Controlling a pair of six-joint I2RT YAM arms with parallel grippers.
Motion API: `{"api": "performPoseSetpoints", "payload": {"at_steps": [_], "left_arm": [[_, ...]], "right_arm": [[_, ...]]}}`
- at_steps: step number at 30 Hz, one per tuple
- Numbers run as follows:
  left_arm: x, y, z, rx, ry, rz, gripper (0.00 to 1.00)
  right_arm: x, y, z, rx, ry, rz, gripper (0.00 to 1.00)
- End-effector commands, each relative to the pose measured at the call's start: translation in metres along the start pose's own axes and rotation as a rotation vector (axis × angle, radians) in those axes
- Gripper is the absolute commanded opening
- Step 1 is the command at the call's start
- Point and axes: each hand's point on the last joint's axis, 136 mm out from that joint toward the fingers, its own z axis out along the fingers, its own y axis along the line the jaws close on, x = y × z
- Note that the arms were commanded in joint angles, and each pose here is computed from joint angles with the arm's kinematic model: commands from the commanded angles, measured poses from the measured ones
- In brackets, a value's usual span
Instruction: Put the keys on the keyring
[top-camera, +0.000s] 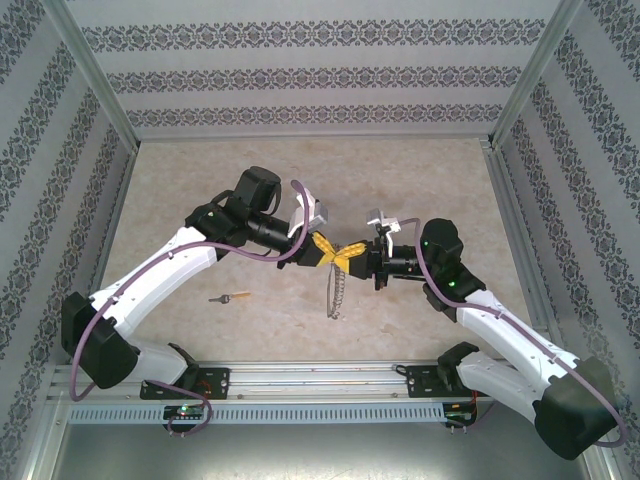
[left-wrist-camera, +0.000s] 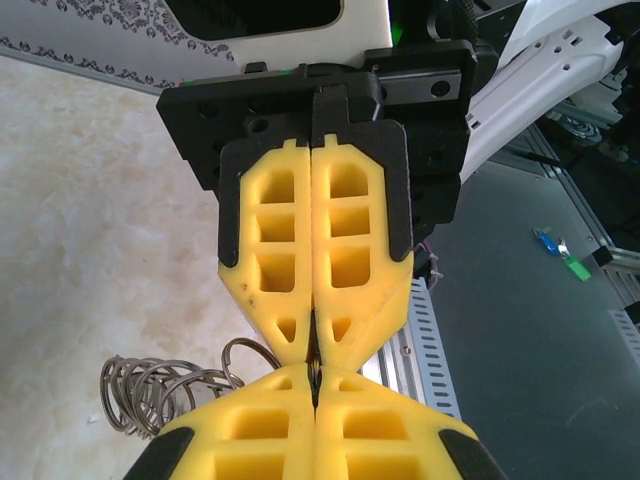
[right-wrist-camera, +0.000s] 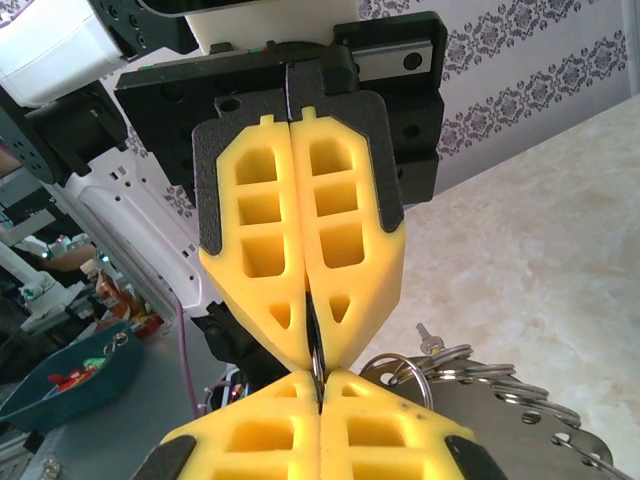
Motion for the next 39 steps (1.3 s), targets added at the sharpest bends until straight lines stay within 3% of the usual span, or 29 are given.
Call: {"api": "performPoseSetpoints", "payload": {"at_steps": [1,4,9,13,28,39], "left_arm": [[-0.018,-0.018,-0.001,0.066,-0.065,0.068,0.0],[-0.021,-0.016,-0.002,0.045,-0.082,0.067,0.0],[-0.04,-0.004,-0.017,-0.128,-0.178,0.099,0.33],[-0.052,-0.003,-0.034,-0.22,-0.257,0.117,0.41],[-0.036,0.001,-0.018,-0.106,-0.227,-0.01,0.34],[-0.034,0.013,-0.015,-0.054,-0.312,-0.11,0.33]], "right_arm": [[-0.016,0.007,0.002,-0.004,-0.04,-0.071,0.0],[-0.016,0.004,-0.001,0.025,-0.054,-0.078,0.0],[-0.017,0.0,-0.011,0.067,-0.082,-0.083,0.0],[-0.018,0.001,-0.017,0.081,-0.095,-0.086,0.0],[-0.02,0.0,-0.018,0.08,-0.096,-0.088,0.0],[-0.024,-0.001,-0.02,0.092,-0.107,-0.095,0.0]]}}
